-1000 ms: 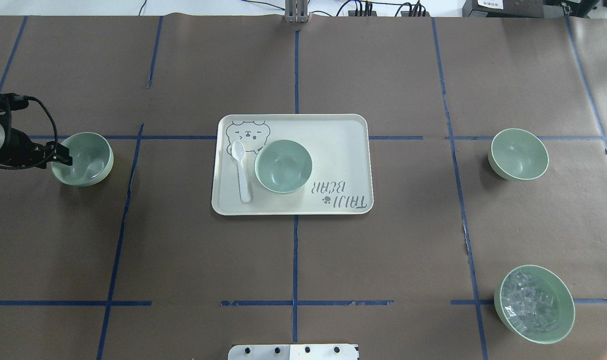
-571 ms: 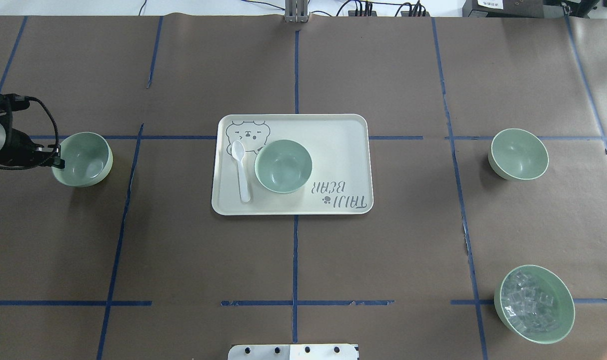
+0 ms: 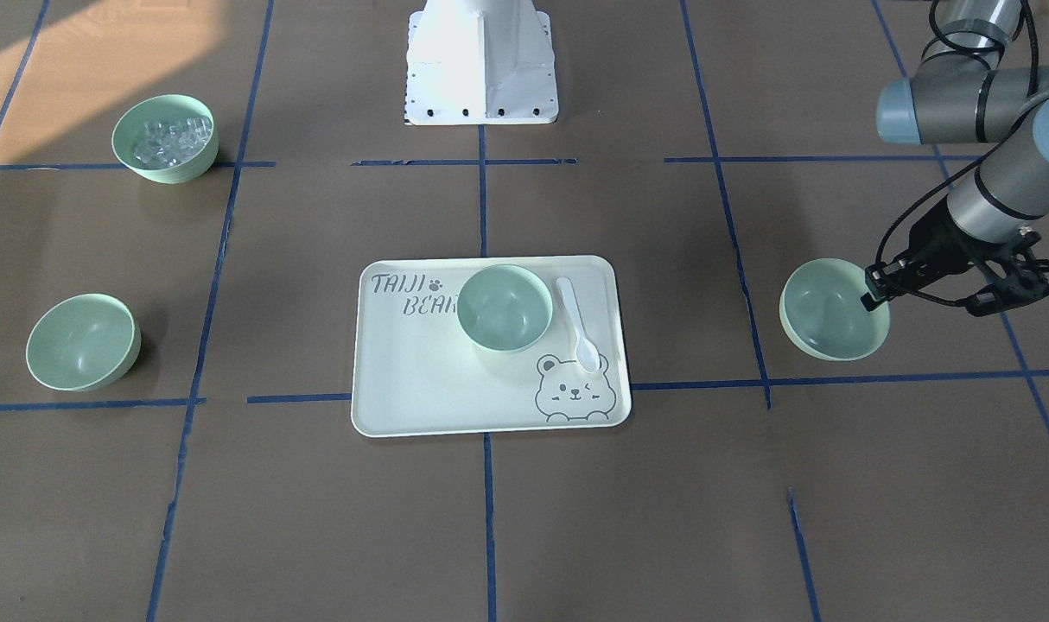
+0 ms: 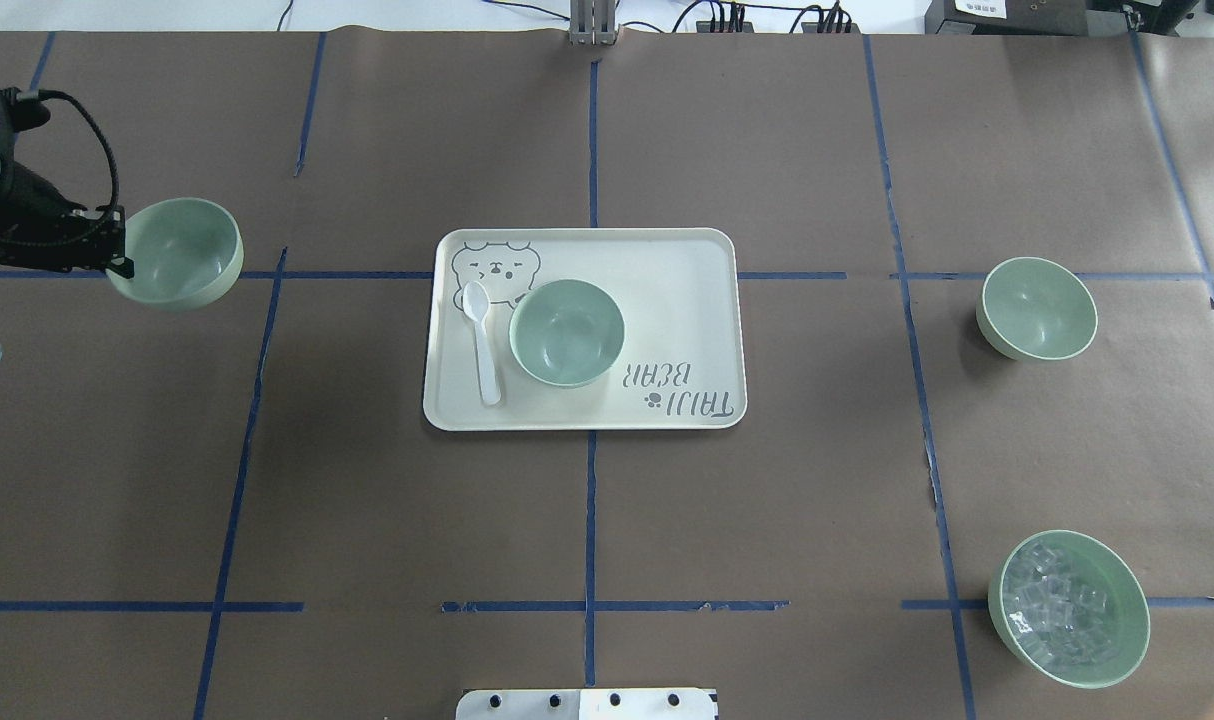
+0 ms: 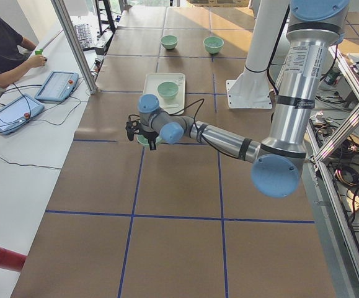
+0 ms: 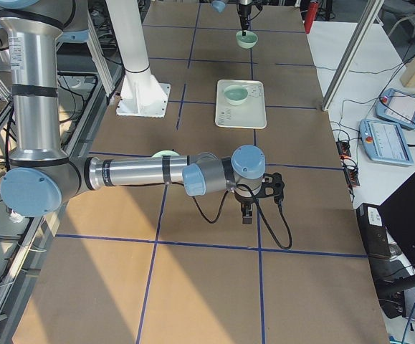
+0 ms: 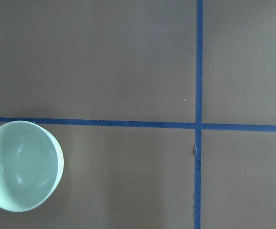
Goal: Stack green bowls together
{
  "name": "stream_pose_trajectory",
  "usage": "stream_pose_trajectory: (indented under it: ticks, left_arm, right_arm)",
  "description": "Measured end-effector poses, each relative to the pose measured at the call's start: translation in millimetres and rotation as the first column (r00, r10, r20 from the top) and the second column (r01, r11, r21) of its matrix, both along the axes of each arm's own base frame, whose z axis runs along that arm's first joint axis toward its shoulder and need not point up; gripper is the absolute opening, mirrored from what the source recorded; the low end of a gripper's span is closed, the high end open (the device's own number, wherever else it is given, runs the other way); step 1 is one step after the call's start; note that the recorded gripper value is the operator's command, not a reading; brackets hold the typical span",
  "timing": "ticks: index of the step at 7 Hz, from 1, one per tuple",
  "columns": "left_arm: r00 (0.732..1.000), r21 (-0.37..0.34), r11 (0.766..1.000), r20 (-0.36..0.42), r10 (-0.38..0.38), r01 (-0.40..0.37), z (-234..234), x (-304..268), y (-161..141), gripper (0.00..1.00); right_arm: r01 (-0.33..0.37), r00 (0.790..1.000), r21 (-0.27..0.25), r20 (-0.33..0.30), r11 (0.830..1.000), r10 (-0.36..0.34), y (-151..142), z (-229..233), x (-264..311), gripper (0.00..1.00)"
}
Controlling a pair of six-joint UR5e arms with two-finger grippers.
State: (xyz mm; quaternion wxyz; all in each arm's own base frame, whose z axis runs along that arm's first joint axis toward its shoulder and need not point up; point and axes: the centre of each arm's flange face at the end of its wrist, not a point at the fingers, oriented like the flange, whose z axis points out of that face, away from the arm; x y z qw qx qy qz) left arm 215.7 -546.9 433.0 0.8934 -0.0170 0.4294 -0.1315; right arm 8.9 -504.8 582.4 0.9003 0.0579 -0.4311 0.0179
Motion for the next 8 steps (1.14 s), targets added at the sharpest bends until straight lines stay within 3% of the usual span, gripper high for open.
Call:
stream_pose_trajectory:
  ticks: [3, 5, 6, 7, 8]
  left_arm:
    - [0.989, -0.131, 0.982, -0.039, -0.142, 0.136, -119, 10, -19, 0.0]
    - [0.977, -0.216, 0.96, -0.078, -0.199, 0.178, -167, 46, -12, 0.0]
    - [0.974, -0.238, 0.954, -0.09, -0.207, 0.181, -181, 59, -7, 0.0]
    - [0.973, -0.247, 0.952, -0.096, -0.211, 0.182, -191, 70, -3, 0.0]
    - [0.972, -0.244, 0.952, -0.095, -0.215, 0.186, -196, 78, 0, 0.0]
  right_arm:
    - [-0.053, 0.998, -0.004, -0.022, 0.999, 0.053, 1, -10, -108, 1.0]
    - [-0.052, 0.998, 0.009, -0.025, 0.999, 0.052, 8, 17, -159, 0.98]
    - [-0.041, 0.999, 0.007, -0.03, 0.999, 0.041, 11, 30, -176, 0.85]
    - [-0.029, 0.999, 0.001, -0.034, 1.0, 0.029, 12, 36, -189, 0.66]
    - [-0.029, 0.999, -0.006, -0.029, 1.0, 0.029, 9, 33, -198, 0.24]
